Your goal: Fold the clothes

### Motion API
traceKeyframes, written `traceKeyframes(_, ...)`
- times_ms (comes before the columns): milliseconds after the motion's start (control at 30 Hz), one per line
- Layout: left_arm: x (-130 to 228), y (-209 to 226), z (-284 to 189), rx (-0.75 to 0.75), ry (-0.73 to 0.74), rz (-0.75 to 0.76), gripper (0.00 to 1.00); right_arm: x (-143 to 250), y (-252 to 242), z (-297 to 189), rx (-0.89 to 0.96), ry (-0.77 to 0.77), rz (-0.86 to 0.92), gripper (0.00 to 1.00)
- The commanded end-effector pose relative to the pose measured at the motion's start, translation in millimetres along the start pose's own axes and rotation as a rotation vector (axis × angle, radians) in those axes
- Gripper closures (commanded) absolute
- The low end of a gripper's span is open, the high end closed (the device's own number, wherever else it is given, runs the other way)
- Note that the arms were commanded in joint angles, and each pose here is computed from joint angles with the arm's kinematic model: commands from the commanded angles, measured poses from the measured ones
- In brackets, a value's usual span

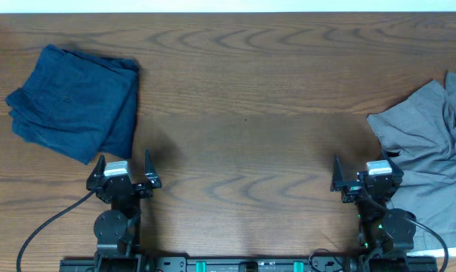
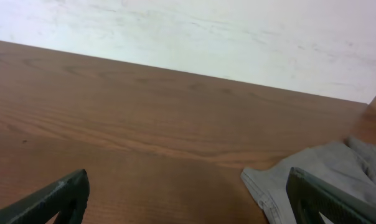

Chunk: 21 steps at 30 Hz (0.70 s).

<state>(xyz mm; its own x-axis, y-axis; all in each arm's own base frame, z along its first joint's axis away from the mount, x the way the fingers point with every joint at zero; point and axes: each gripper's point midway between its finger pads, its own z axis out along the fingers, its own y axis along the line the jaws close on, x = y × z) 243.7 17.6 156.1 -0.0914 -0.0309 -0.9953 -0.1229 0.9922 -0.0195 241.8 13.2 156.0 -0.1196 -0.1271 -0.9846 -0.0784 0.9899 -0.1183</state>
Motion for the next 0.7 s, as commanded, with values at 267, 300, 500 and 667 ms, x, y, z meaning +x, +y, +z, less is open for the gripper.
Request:
traceKeyframes(267, 17.5, 1.5, 0.9, -0.006, 0.052, 0.024, 0.02, 1.4, 0.7, 0.2, -0.006, -0.004, 0.001, 0.01)
traceKeyframes(300, 17.5, 1.6, 0.9, -0.006, 0.052, 0.024, 0.02, 1.2, 1.9, 0.2, -0.013, -0.005, 0.012, 0.01)
traceKeyframes(500, 17.7, -2.4, 0.9, 0.015, 0.053, -0.064, 0.02, 2.9, 2.8, 0.8, -0.018, 0.004, 0.147, 0.01)
traceKeyframes(667, 20.5, -17.3, -0.1, 0.101, 0.07, -0.069, 0.02, 7.2, 3.5, 2.3, -0.02, 0.03, 0.148, 0.01)
